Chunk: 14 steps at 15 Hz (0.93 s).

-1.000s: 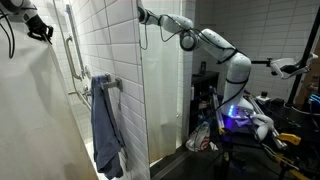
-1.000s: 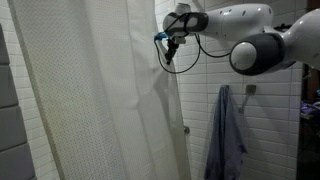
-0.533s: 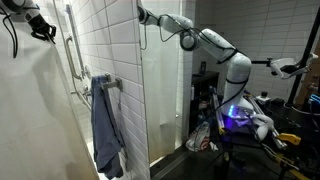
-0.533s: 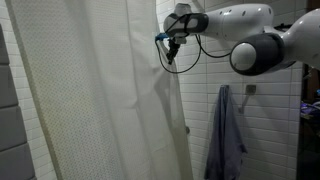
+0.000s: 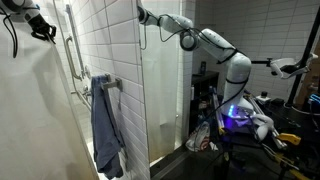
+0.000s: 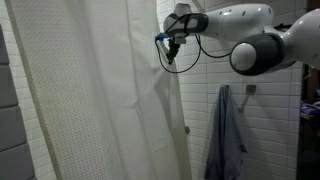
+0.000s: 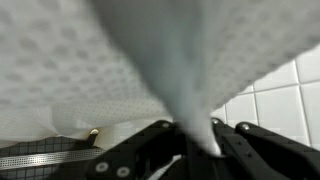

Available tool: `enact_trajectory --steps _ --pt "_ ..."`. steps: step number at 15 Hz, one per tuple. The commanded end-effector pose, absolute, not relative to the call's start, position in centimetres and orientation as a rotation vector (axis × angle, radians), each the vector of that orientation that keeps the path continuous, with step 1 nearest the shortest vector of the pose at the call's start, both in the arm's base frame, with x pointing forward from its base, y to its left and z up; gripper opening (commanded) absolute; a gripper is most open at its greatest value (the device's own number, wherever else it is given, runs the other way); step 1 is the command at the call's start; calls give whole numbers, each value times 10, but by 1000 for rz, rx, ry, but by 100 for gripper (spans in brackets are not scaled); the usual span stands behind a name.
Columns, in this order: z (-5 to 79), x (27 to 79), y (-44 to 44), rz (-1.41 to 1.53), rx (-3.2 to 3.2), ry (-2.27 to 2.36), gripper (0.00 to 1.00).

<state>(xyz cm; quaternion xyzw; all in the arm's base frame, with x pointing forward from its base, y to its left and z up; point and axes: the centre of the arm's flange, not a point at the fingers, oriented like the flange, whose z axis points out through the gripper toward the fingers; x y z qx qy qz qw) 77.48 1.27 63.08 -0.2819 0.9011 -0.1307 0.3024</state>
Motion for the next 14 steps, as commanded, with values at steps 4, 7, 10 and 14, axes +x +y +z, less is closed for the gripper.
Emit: enact_trajectory --steps 4,7,10,14 --pt "631 775 13 -345 -744 2390 2" --pt "631 775 13 -345 -742 2391 2" --pt "631 775 13 -344 -740 2391 2" --pt "631 775 13 -344 -739 2391 1"
